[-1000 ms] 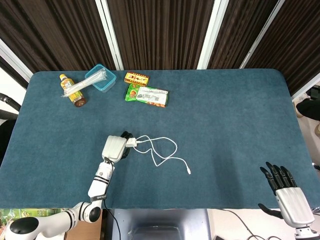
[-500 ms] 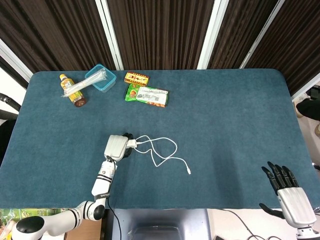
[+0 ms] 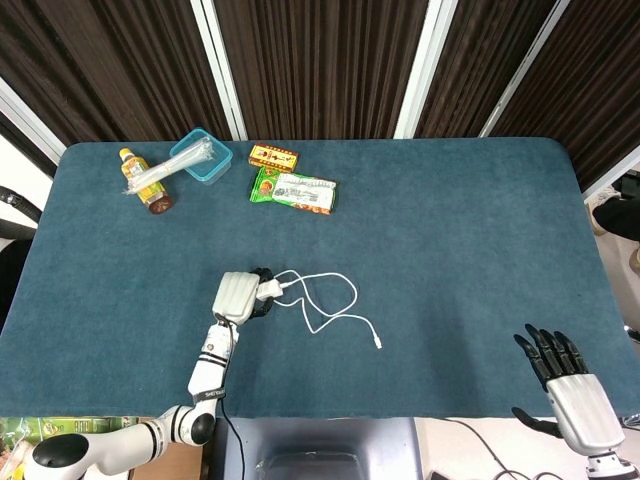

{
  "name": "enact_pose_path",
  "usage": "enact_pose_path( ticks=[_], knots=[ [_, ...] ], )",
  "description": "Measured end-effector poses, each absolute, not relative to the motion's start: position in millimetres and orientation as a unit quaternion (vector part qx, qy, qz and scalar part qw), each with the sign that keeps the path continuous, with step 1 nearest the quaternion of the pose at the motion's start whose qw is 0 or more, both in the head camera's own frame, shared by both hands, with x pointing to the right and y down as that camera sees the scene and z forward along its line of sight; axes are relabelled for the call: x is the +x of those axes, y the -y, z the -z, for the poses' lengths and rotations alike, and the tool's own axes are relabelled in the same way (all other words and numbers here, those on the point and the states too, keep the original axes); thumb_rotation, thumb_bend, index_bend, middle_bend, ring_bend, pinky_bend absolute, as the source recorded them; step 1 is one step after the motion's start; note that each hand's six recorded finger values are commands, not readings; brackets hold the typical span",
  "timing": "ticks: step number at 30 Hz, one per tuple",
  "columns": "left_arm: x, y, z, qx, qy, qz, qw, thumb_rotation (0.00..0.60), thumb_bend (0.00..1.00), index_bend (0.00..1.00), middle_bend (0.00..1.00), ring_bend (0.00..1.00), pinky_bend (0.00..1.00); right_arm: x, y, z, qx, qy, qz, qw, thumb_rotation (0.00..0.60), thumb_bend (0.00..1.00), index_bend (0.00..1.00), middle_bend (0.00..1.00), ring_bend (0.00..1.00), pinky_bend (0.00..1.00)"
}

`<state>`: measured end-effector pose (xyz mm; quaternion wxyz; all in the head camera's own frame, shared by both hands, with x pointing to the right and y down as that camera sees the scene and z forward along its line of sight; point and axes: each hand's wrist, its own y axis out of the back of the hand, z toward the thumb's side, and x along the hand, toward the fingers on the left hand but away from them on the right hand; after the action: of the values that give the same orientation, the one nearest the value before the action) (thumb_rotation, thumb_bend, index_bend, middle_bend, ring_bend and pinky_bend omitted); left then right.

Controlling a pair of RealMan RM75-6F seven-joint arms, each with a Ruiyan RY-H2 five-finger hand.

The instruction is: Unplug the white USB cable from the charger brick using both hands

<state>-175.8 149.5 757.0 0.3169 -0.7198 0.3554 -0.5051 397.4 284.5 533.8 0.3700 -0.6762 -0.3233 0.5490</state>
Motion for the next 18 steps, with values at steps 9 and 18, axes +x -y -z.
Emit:
enact_pose_path(
  ticks=[9,18],
  knots=[
    [-175,-154,-703,-0.753,-0.364,0.449,0.316,0.6,0.65,0.73,0.77,1.0,1.0,310,-255,-559,-0.765,0.288,-0.438,0.374,0.6,0.24,0.29,0.0,0.0,0.0],
    [-190,-163,-653,-0.765,-0.357,0.426,0.325,0.6,0.65,0.73,0.78,1.0,1.0,214,-222,-578,-0.792,0.293,-0.384,0.373,0.6,0.35,0.46,0.02,0.0,0.0]
  ],
)
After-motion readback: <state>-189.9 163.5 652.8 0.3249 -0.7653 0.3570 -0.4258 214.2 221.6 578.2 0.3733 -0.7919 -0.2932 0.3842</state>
